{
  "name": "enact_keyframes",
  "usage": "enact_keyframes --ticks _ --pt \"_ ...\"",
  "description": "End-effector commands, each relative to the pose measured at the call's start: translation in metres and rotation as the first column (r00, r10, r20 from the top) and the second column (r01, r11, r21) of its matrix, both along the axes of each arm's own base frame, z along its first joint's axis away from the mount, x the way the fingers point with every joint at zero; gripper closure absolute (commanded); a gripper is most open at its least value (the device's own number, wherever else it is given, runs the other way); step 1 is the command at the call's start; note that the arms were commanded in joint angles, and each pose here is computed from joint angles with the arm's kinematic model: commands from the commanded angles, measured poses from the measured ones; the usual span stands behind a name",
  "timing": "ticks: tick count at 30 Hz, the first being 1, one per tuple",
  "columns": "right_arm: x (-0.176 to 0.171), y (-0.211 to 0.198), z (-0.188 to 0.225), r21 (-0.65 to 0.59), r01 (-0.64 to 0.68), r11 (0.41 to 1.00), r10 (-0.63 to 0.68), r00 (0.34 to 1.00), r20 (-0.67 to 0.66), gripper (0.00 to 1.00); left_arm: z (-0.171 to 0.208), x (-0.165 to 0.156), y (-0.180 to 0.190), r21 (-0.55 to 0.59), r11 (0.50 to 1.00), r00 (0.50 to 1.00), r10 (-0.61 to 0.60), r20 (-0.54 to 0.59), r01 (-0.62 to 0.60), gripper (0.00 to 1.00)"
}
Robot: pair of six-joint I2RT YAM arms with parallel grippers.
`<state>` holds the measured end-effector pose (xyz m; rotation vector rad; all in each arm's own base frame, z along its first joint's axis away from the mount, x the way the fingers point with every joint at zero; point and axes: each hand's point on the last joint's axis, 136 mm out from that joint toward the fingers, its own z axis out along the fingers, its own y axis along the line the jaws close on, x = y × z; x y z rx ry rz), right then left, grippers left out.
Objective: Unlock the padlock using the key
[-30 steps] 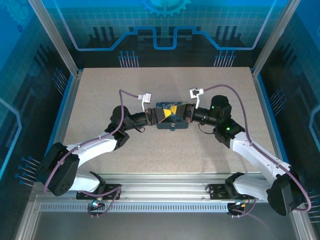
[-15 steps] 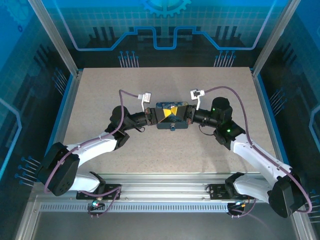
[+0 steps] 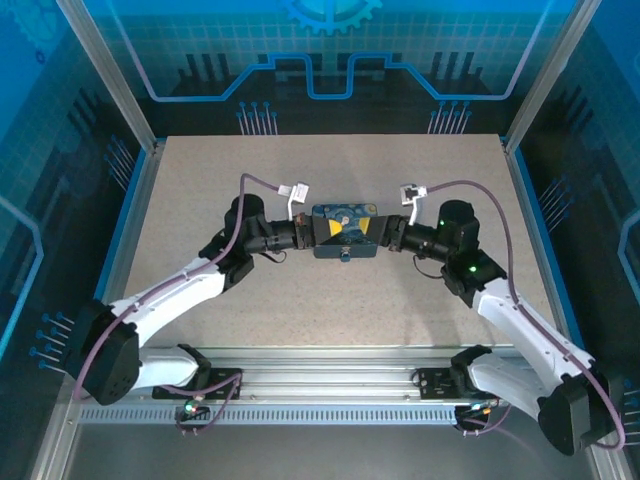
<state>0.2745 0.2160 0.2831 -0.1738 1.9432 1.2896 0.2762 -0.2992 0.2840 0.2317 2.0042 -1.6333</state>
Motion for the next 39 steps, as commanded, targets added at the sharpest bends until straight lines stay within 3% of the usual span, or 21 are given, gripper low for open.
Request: enact_keyframes --ticks 1,8,17,27,39 --pt "-0.005 -0.015 -0.023 -0.083 0.031 0.996 -0.035 0.999 -0.04 0.58 -0.024 -0.019 0.014 0.207 0.976 0.997 -0.056 -0.052 0.066 1.0" --pt "-0.011 -0.017 -0.034 -0.155 -0.011 0.988 0.005 0.999 -0.038 0.57 -0.043 -0.035 0.03 0.385 0.898 0.972 -0.156 -0.176 0.214 1.0" --pt "-0.032 0.028 -0.013 -0.026 -0.356 0.934 0.356 0.934 -0.016 0.63 -0.029 -0.052 0.024 0.387 0.831 0.915 -0.339 -0.218 0.4 1.0" --pt "-0.049 0.057 -0.006 0.002 -0.497 0.867 0.497 0.867 0.017 0.58 -0.015 -0.064 0.019 0.356 0.819 0.893 -0.411 -0.184 0.45 1.0" --pt "-0.062 0.07 -0.005 -0.001 -0.573 0.819 0.573 0.819 0.017 0.65 -0.006 -0.066 0.013 0.343 0.824 0.892 -0.427 -0.146 0.451 1.0"
